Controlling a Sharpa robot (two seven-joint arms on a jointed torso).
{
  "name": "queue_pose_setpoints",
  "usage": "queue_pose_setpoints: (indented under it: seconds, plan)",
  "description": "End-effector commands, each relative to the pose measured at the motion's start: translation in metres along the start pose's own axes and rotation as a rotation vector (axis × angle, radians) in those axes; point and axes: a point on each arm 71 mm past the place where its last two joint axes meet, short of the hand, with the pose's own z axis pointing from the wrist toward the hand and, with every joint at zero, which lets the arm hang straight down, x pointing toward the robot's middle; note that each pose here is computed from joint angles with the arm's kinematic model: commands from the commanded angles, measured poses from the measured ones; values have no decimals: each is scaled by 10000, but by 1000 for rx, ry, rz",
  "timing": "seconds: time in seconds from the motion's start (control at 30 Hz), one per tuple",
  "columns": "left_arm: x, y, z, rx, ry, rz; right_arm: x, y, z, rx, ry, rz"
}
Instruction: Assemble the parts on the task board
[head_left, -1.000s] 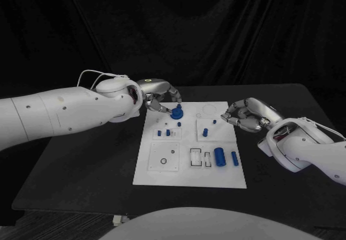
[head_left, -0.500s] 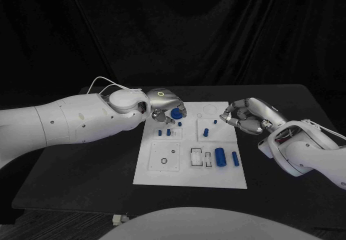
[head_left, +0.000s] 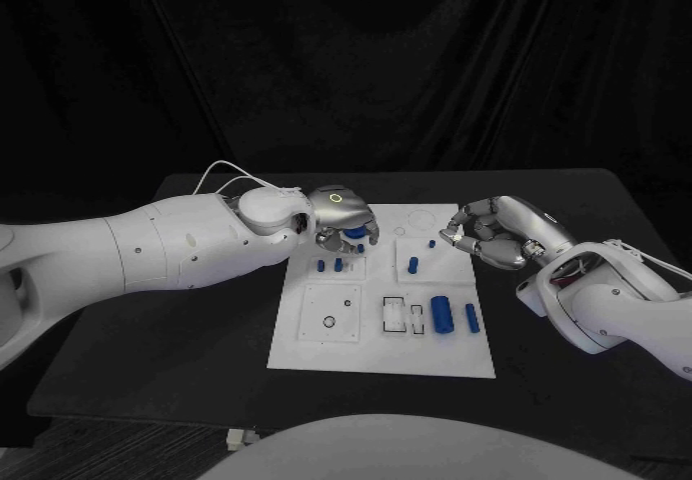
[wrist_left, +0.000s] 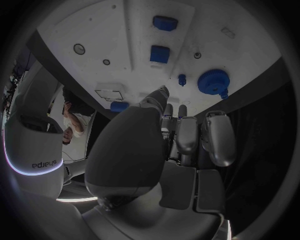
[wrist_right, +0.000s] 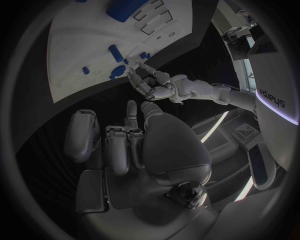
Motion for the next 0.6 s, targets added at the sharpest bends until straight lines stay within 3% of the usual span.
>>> queue_pose_setpoints:
  seconds: [0.03, 0.6]
  plan:
    - [37, 1, 30, -4, 22, 7, 10, -1, 1, 1, 3, -7]
    - [160, 62, 99, -54, 63, 0, 52, -3, 34, 10, 23, -8]
